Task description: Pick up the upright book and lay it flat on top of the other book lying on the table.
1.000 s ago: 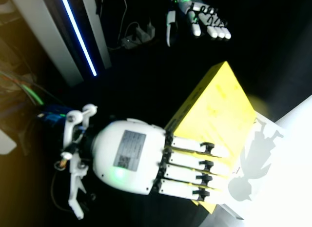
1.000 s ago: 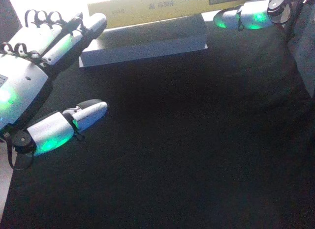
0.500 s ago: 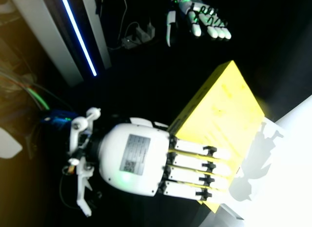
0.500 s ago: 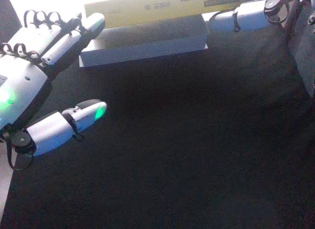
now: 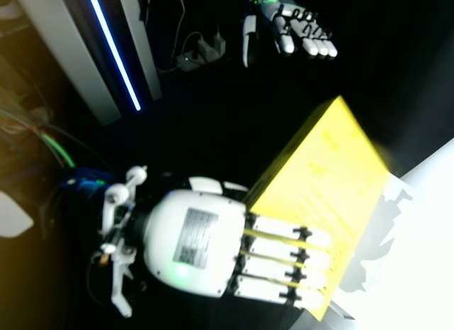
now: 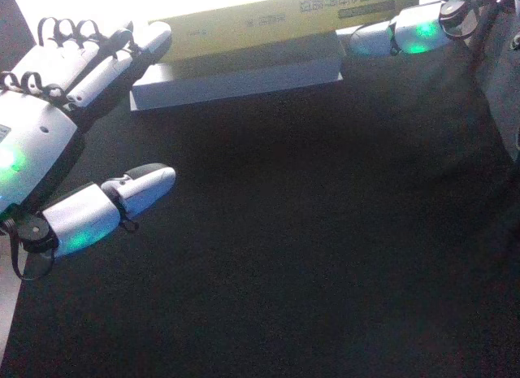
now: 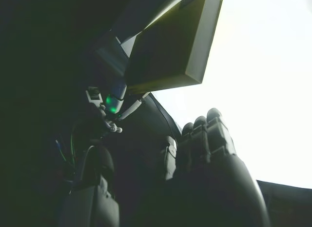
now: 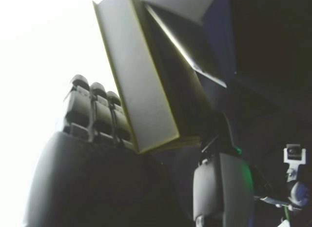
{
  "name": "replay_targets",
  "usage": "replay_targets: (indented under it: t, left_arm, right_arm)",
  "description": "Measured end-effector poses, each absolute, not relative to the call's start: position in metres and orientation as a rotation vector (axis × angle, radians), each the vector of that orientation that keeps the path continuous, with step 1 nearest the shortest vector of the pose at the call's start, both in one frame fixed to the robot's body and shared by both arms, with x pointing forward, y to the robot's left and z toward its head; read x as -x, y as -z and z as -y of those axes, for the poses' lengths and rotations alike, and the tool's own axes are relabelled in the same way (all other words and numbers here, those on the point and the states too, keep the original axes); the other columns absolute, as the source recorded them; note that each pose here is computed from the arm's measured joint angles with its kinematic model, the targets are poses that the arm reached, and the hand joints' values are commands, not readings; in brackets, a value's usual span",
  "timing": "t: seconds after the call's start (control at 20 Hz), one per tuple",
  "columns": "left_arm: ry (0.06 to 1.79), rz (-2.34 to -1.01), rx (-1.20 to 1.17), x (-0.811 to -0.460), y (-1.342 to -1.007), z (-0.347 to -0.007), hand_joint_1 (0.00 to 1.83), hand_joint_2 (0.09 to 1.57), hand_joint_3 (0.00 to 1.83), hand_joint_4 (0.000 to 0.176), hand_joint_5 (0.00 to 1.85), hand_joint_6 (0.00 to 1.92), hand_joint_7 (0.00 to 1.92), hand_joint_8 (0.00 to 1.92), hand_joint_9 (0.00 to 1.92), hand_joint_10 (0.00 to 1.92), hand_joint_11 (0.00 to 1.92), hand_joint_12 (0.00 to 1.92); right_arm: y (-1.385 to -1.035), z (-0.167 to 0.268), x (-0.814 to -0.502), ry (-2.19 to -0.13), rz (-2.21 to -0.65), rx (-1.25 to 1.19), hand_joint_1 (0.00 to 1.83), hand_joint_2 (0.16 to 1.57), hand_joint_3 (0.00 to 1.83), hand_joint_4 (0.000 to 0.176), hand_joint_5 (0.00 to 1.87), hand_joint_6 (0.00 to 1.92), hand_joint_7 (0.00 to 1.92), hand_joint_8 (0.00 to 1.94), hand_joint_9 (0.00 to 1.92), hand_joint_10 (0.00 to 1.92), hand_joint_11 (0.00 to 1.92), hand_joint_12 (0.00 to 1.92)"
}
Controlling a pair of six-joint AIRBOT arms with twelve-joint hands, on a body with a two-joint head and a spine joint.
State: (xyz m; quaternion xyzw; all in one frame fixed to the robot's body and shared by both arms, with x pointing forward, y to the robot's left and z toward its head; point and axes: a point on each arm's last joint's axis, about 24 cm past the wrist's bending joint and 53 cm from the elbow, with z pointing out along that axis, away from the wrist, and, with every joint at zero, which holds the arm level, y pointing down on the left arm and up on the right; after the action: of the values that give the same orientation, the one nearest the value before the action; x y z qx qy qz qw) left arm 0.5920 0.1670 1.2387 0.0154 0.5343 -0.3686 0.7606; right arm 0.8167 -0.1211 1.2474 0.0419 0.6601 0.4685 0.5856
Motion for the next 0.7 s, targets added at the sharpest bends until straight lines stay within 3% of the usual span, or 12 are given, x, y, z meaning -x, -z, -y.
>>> replay_targets:
  t: [0.25, 0.55, 0.65, 0.7]
  left_arm:
    - [0.802, -1.163, -0.033, -0.592, -1.239, -0.167, 0.35, 1.21, 0.0, 0.176, 0.0, 0.0, 0.0, 0.0, 0.0, 0.0, 0.0, 0.0]
    - [0.816, -1.166, -0.025, -0.592, -1.237, -0.165, 0.37, 1.21, 0.0, 0.176, 0.0, 0.0, 0.0, 0.0, 0.0, 0.0, 0.0, 0.0]
    - [0.814, -1.169, -0.023, -0.592, -1.236, -0.166, 0.37, 1.21, 0.0, 0.171, 0.0, 0.0, 0.0, 0.0, 0.0, 0.0, 0.0, 0.0]
    - [0.814, -1.169, -0.024, -0.592, -1.236, -0.166, 0.38, 1.21, 0.0, 0.174, 0.0, 0.0, 0.0, 0.0, 0.0, 0.0, 0.0, 0.0]
  right_arm:
    - [-1.242, 0.126, -0.839, -1.127, -1.54, -0.197, 0.61, 1.12, 0.0, 0.0, 0.0, 0.0, 0.0, 0.0, 0.0, 0.0, 0.0, 0.0]
    - [-1.24, 0.121, -0.84, -1.137, -1.545, -0.204, 0.64, 1.12, 0.0, 0.0, 0.0, 0.0, 0.0, 0.0, 0.0, 0.0, 0.0, 0.0]
    - [-1.239, 0.106, -0.831, -1.173, -1.557, -0.191, 0.64, 1.1, 0.0, 0.007, 0.0, 0.0, 0.0, 0.0, 0.0, 0.0, 0.0, 0.0]
    - [-1.238, 0.099, -0.826, -1.185, -1.565, -0.176, 0.6, 1.07, 0.0, 0.034, 0.0, 0.0, 0.0, 0.0, 0.0, 0.0, 0.0, 0.0]
